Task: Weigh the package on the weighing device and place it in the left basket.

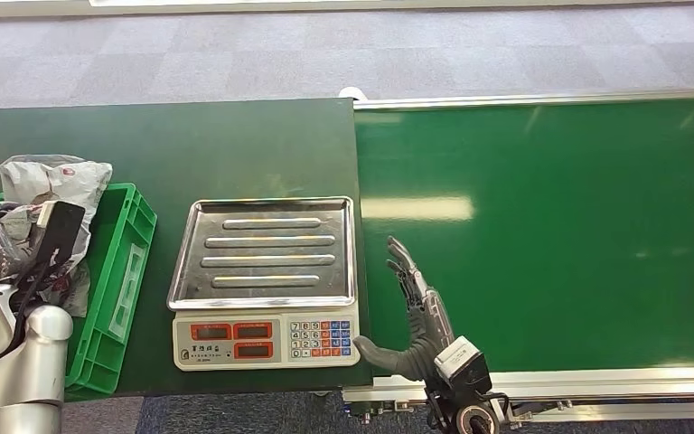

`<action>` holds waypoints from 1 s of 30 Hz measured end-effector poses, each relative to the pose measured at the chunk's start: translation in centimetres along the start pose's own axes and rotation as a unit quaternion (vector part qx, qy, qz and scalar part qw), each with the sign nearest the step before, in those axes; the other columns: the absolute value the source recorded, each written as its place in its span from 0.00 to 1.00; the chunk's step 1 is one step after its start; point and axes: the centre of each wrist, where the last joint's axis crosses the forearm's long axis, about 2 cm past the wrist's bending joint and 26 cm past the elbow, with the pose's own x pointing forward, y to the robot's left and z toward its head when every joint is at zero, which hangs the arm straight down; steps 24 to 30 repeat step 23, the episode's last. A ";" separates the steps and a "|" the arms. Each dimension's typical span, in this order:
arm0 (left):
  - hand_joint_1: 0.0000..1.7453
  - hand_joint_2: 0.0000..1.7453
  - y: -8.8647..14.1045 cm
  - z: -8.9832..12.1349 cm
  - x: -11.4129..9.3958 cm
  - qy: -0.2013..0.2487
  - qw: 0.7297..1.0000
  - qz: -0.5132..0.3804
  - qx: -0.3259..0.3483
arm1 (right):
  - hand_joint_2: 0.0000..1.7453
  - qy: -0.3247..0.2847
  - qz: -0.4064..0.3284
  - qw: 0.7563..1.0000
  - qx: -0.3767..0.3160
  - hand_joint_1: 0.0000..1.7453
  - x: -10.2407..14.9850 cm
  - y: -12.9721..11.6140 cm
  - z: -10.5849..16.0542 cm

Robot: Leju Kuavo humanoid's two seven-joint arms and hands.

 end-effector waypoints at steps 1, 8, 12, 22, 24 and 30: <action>0.00 1.00 -0.1 0.0 -0.1 0.001 1.000 0.004 -0.002 | 1.00 0.001 0.000 1.000 0.000 0.00 0.0 0.0 0.0; 0.00 1.00 -0.2 0.1 -0.1 -0.021 0.991 0.134 0.020 | 1.00 0.008 -0.002 1.000 -0.002 0.00 -0.2 0.1 0.3; 0.00 1.00 0.3 0.4 0.4 -0.050 0.979 0.184 0.067 | 1.00 0.010 -0.002 1.000 -0.004 0.00 -0.4 0.2 0.4; 0.00 1.00 1.1 4.3 3.9 -0.188 0.921 0.335 0.066 | 1.00 0.006 -0.008 1.000 -0.009 0.00 -0.5 -0.3 0.1; 0.00 1.00 1.1 4.8 4.2 -0.200 0.916 0.343 0.063 | 1.00 0.005 -0.010 1.000 -0.010 0.00 -0.5 -0.3 0.1; 0.00 1.00 1.1 4.8 4.2 -0.200 0.916 0.343 0.063 | 1.00 0.005 -0.010 1.000 -0.010 0.00 -0.5 -0.3 0.1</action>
